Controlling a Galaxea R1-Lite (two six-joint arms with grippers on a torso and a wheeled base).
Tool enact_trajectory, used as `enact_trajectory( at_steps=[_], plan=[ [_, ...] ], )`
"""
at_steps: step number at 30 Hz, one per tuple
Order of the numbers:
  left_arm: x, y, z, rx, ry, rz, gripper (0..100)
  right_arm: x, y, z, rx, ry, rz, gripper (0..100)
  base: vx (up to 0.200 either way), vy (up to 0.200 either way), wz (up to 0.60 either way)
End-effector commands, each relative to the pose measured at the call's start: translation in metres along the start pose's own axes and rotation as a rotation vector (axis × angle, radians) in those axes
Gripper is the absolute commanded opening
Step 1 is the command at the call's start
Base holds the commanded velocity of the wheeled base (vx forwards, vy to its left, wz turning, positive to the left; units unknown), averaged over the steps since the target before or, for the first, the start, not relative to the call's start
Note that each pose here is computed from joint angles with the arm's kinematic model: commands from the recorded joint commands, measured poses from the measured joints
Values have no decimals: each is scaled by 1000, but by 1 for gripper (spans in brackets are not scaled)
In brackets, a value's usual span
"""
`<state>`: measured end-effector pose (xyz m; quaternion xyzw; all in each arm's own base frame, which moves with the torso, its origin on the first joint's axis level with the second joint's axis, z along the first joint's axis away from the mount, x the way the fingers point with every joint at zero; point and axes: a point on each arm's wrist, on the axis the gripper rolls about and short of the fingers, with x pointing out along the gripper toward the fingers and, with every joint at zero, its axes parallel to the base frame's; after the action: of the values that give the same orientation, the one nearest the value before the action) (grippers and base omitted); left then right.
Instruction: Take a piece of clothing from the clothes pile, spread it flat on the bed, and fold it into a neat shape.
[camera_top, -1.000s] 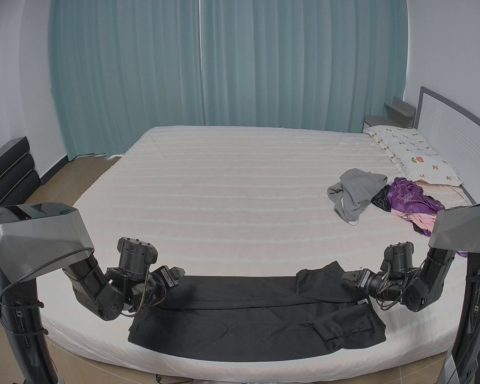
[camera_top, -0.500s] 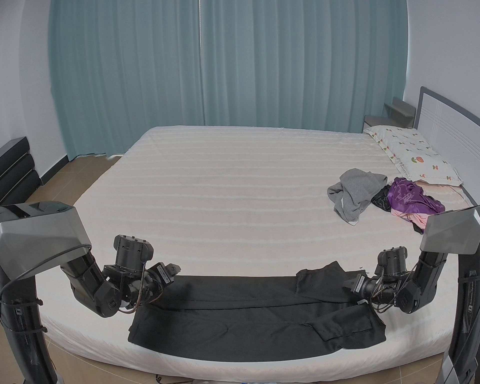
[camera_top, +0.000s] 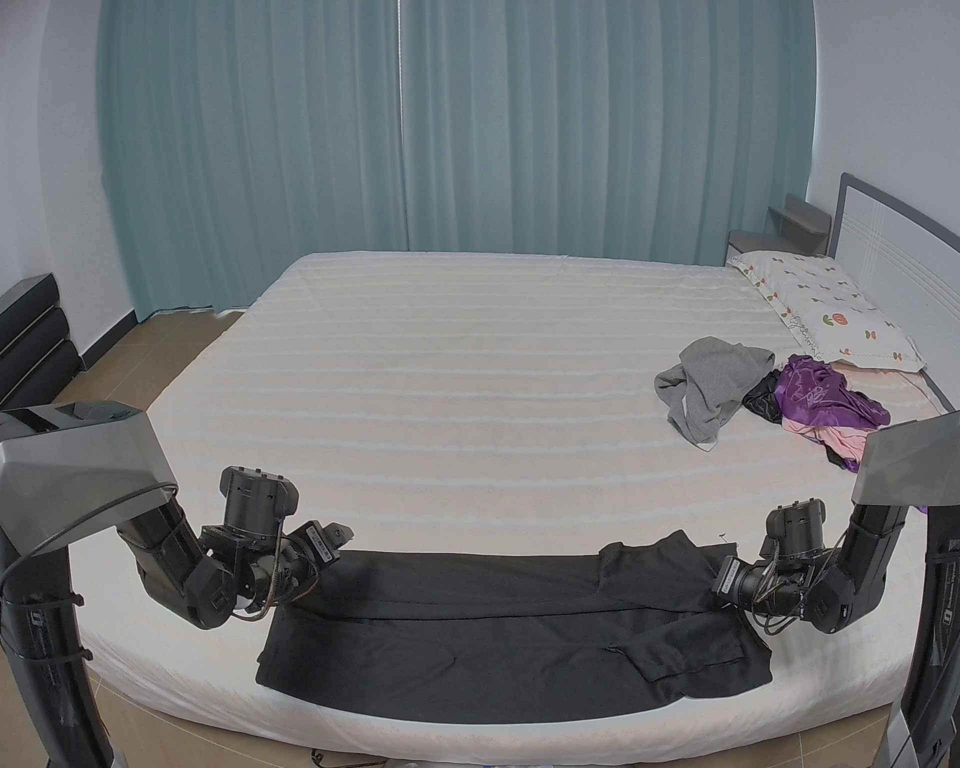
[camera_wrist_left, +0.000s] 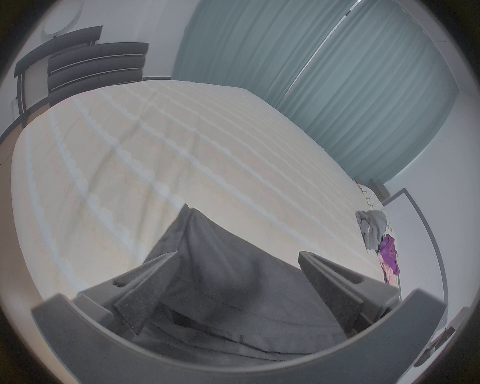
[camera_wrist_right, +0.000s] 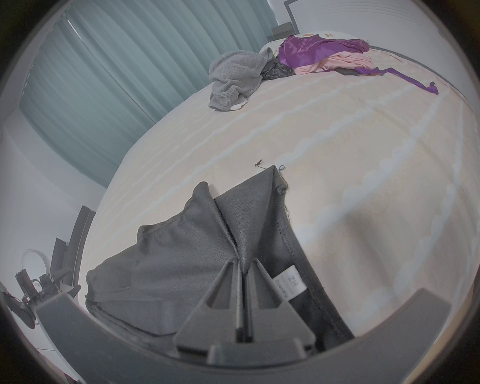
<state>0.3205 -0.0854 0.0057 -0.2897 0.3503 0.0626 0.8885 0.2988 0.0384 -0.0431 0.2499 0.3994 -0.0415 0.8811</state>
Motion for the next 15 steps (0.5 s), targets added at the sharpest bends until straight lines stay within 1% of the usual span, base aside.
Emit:
enact_trajectory(
  at_steps=[1, 3, 6, 12, 13, 15],
  plan=[
    [3, 5, 8, -20, -17, 9, 100, -8, 0, 0, 0, -3, 1, 0, 0, 0, 0],
    [3, 6, 11, -26, -24, 8, 100, -9, -1, -1, 0, -1, -1, 0, 0, 0, 0],
    [10, 13, 20, -46, -21, 41, 100, -13, -4, -6, -17, 17, -13, 0, 0, 0, 0],
    [29, 21, 21, -63, -1, 76, 100, -8, -4, -6, -20, 20, -11, 0, 0, 0, 0],
    [33, 23, 24, -70, -8, 81, 100, -8, -3, -6, -21, 20, -10, 100, 0, 0, 0],
    [36, 26, 28, -77, -14, 86, 100, -9, -3, -6, -20, 20, -8, 100, 0, 0, 0]
  ],
)
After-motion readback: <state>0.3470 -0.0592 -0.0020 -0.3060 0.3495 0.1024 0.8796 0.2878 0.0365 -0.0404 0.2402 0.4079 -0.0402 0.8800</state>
